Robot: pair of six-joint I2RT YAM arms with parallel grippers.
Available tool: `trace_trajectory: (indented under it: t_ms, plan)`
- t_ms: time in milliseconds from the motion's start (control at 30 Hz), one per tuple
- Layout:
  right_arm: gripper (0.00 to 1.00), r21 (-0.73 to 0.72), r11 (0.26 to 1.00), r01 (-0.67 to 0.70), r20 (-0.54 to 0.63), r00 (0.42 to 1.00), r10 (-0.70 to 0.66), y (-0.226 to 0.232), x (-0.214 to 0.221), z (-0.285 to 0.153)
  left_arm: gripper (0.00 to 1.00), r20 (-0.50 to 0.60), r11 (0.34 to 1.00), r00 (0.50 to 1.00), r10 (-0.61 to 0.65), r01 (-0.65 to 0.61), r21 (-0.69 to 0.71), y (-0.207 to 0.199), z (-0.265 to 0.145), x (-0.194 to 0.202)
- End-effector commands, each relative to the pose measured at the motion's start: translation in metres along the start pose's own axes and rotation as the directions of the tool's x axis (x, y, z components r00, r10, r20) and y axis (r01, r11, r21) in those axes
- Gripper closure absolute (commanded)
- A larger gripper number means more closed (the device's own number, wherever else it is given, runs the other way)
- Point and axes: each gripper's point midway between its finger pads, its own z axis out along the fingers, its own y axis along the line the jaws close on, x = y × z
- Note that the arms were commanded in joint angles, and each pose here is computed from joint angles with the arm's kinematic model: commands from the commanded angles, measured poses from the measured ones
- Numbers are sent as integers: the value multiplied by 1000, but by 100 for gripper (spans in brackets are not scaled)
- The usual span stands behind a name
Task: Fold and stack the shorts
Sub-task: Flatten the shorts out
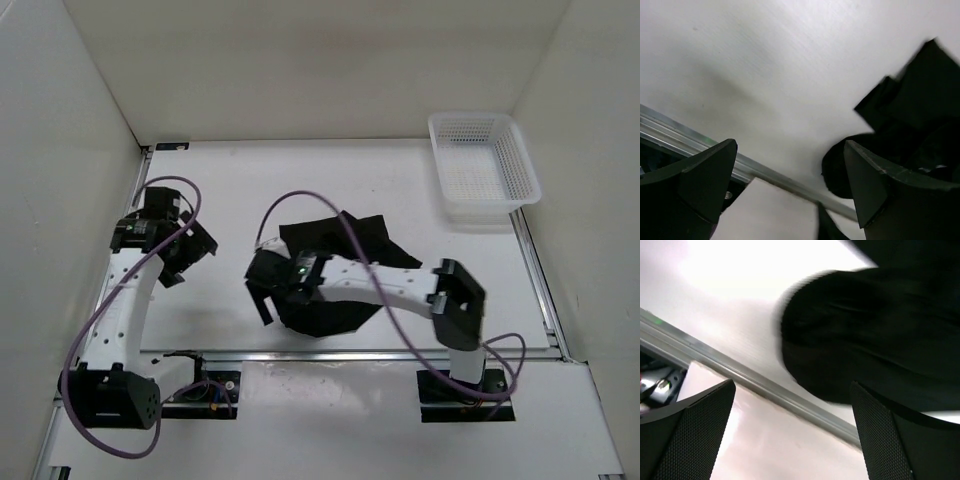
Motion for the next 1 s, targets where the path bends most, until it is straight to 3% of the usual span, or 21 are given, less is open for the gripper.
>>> trace_trajectory:
  t_ms: [0,100,167,200,233,267,300,333,400,467,500,533,600,633,733,967]
  plan:
    - [0,77,997,9,5,1000,-10,6,-6,18,1,137,994,985,-104,100,37,9,-42,-30]
    - [2,116,993,-16,-1,1000,16,7,-16,50,1,165,993,979,-119,112,47,14,-49,-40]
    - [19,203,978,-41,-26,999,47,-16,-15,70,1,148,995,984,-96,89,47,16,-49,-36]
    - [32,236,968,-84,-13,996,90,-24,-17,70,1,135,994,985,-106,101,42,19,-46,-35]
    - [63,269,956,-114,-2,993,119,-38,-18,71,1,116,995,988,-100,95,42,20,-43,-31]
    - [80,296,946,-135,6,990,139,-50,-17,68,1,110,996,990,-90,86,35,22,-41,-29]
    - [93,327,932,-157,36,987,154,-62,-20,63,1,93,996,992,-88,85,41,21,-39,-26]
    - [100,343,916,-210,68,978,199,-80,-21,48,1,92,995,993,-77,71,67,17,-39,-24]
    - [100,354,898,-260,120,965,232,-102,-26,25,1,60,989,998,-20,11,145,4,-34,-19]
    - [100,309,883,-353,237,928,288,-132,-49,-23,1,43,969,997,62,-71,237,-13,-33,-12]
    - [100,321,873,-367,257,921,292,-151,-47,-36,3,72,946,990,121,-137,293,-26,-36,-14]
    - [100,271,855,-441,349,873,340,-178,-65,-74,4,65,916,984,165,-178,359,-40,-41,-7]
    - [100,243,860,-448,400,854,332,-209,-73,-107,6,53,875,964,259,-258,410,-57,-41,6]
    - [100,193,840,-507,455,805,381,-237,-81,-136,8,51,850,957,287,-279,446,-68,-42,11]
    - [100,145,828,-541,496,764,413,-285,-90,-170,11,22,789,915,404,-360,498,-95,-40,37]
    - [100,8,847,-532,560,704,436,-301,-116,-230,18,-26,674,832,555,-431,600,-156,-37,91]
